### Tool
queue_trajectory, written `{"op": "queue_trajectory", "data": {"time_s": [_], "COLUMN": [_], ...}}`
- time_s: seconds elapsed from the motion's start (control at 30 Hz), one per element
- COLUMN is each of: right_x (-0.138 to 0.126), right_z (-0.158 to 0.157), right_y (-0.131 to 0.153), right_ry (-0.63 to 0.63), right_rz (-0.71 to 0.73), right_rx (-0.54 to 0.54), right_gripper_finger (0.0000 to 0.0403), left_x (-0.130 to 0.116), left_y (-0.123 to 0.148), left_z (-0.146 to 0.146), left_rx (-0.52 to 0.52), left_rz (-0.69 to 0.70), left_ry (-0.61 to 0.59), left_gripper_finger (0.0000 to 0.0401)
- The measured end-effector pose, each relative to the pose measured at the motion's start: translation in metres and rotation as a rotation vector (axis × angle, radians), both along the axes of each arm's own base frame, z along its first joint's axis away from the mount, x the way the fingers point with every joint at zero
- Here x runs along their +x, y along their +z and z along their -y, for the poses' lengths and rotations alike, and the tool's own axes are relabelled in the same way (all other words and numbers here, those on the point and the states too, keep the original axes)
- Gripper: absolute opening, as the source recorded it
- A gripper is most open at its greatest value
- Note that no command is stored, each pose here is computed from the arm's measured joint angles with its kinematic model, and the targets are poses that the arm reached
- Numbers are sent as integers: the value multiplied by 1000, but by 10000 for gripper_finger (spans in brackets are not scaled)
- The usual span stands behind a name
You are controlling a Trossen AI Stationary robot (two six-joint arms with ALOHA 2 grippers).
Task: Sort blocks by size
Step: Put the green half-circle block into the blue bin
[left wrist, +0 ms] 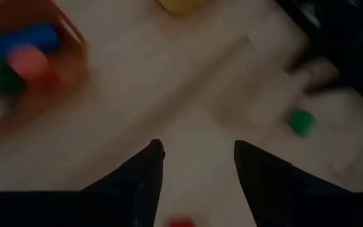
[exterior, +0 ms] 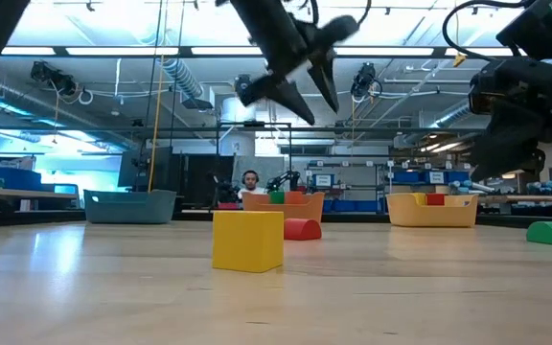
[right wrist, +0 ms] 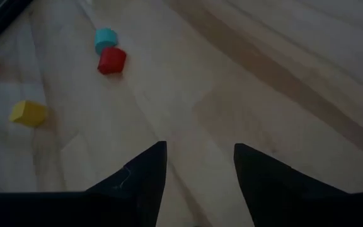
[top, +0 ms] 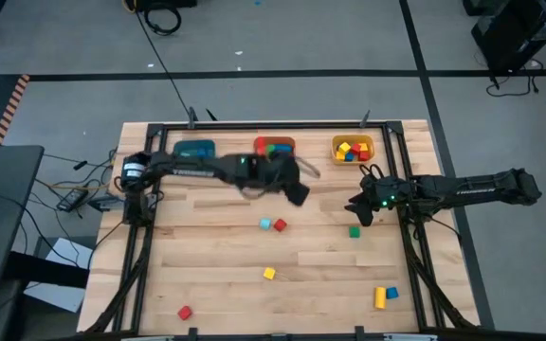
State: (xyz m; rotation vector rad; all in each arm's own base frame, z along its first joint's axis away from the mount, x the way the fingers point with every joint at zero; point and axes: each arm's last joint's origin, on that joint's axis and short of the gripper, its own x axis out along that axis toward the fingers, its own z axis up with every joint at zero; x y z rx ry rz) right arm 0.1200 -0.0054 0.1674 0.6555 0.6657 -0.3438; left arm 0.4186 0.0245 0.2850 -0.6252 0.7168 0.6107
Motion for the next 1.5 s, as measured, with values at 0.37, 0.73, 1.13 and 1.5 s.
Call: {"op": "queue_trajectory", "data": {"time_s": [0.37,0.73,1.13,1.5], "right_x": [0,0,2,17], "right_z": [-1,-3,-3,-13], "right_y": [0,0,3,26], "right_ry": [66,171,260,262], "right_rz": [-5,-3,27,-223], "right_rx": [-45,-22,-122,-143], "right_gripper_finger": [199,199,203,209], "left_x": [-20,-44,-48,-44], "left_y": [-1,-6,-5,-4], "left_z": [107,158,179,180], "left_rx": [-124,-262,-290,-138], "left_rz": [-54,-135,-96,-69], "left_ry": [-88,-7,-45,-189], "left_gripper_finger": [202,202,202,202]}}
